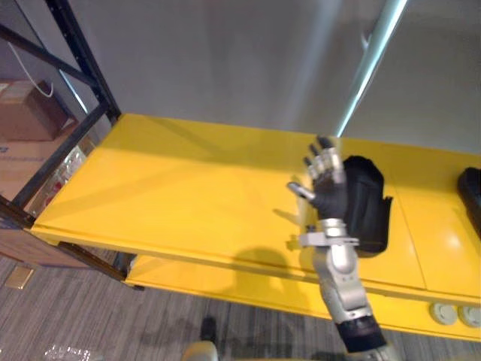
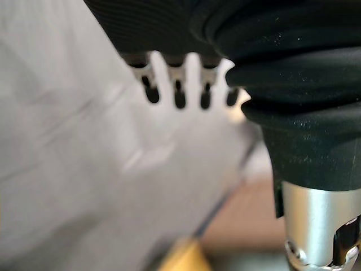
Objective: Walk over and take plastic housings, then place them on the shelf
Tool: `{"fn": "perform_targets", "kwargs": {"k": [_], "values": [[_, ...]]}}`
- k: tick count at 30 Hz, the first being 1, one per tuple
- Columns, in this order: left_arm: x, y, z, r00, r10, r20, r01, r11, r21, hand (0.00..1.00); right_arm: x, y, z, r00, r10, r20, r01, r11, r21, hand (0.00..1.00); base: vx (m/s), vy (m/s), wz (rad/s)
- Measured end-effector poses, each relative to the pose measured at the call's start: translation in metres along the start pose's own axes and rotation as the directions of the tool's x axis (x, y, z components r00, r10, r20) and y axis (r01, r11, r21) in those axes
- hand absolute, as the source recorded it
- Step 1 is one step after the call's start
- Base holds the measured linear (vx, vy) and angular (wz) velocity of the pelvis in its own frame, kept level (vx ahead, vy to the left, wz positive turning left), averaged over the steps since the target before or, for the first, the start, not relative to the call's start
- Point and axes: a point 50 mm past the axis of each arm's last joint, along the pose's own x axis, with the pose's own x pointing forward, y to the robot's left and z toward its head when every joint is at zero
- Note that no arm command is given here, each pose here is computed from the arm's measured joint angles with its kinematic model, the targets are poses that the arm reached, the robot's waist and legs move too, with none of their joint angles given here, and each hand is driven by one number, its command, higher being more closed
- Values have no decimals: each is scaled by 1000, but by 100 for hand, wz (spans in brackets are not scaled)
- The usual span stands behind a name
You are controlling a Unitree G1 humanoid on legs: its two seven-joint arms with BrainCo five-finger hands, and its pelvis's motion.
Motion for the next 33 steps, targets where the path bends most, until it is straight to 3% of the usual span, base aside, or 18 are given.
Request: {"fn": "perform_targets", "kwargs": {"k": [2,6,10,16,26,33], "values": [[-5,-10,-23,980,-152,-129,159,986,45,0,-8,14,-25,989,41,-143,-40,999,11,0,-39,-19,-14],[-5,-17,-29,942,-274,-194,288,956,50,0,-22,32,-43,956,134,-260,-128,991,40,0,-23,-19,-8],[-4,-25,-26,924,-325,-202,333,943,5,0,-27,39,-54,934,147,-325,-138,989,50,0,23,-4,-8],[-1,-31,-19,914,-360,-189,379,923,73,0,-34,44,-61,916,132,-379,-137,991,15,0,61,-5,-2],[-1,-32,-17,904,-384,-187,406,908,101,0,-35,38,-60,938,-67,-340,13,987,-159,0,5,-16,-5],[0,-32,-16,888,-419,-191,444,889,115,0,-39,23,-60,927,-184,-327,121,971,-206,0,-16,-6,-2]]}}
